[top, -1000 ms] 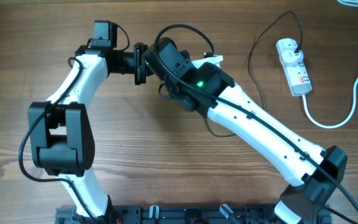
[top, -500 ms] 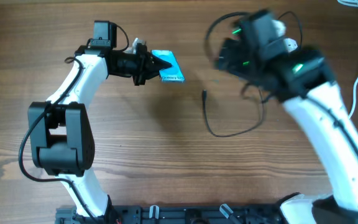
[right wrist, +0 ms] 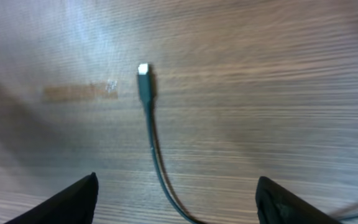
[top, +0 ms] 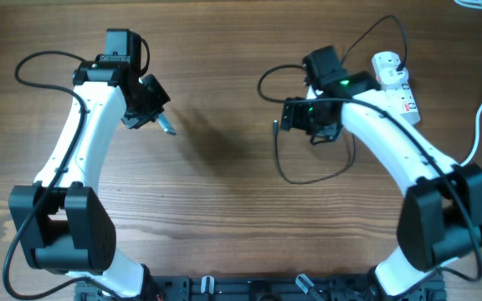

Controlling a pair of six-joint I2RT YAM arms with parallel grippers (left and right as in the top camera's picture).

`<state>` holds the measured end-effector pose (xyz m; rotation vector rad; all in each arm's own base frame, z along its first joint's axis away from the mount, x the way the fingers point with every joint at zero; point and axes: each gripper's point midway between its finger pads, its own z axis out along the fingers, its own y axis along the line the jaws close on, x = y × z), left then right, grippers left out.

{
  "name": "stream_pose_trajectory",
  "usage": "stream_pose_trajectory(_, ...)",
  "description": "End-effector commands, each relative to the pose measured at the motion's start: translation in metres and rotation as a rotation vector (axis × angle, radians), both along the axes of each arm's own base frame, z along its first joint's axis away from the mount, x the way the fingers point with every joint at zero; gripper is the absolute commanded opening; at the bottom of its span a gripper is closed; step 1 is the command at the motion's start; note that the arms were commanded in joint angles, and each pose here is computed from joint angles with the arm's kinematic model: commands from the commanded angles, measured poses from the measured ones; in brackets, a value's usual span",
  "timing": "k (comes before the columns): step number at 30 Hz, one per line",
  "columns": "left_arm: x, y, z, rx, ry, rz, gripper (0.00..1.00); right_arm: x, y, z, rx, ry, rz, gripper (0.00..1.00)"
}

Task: Plug charger to phone and switch on socket
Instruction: 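Grasp the black cable's USB-C plug with the right gripper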

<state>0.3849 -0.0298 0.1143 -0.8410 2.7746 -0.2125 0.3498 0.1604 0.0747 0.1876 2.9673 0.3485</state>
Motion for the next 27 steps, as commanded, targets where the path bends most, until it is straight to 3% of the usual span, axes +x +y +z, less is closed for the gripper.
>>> stream_pose_trajectory(1, 0.003, 0.005, 0.006, 0.033, -0.025, -0.007, 0.04, -0.015, 0.026, -0.031, -0.023, 0.058, 0.087, 0.74)
stream_pose_trajectory(6, 0.004, 0.002, 0.006, 0.024, -0.030, -0.013, 0.04, -0.011, 0.035, -0.068, -0.112, 0.055, 0.106, 0.74)
stream_pose_trajectory(9, 0.004, 0.001, 0.006, 0.022, -0.030, -0.015, 0.04, 0.005, 0.022, -0.072, -0.198, -0.012, 0.086, 0.56)
stream_pose_trajectory(12, 0.005, -0.002, 0.006, 0.014, -0.034, -0.021, 0.04, 0.007, 0.019, -0.072, -0.219, -0.025, 0.081, 0.46)
stream_pose_trajectory(27, 0.007, -0.003, 0.007, 0.014, -0.042, -0.023, 0.04, 0.015, 0.033, -0.070, -0.164, -0.057, 0.077, 0.44)
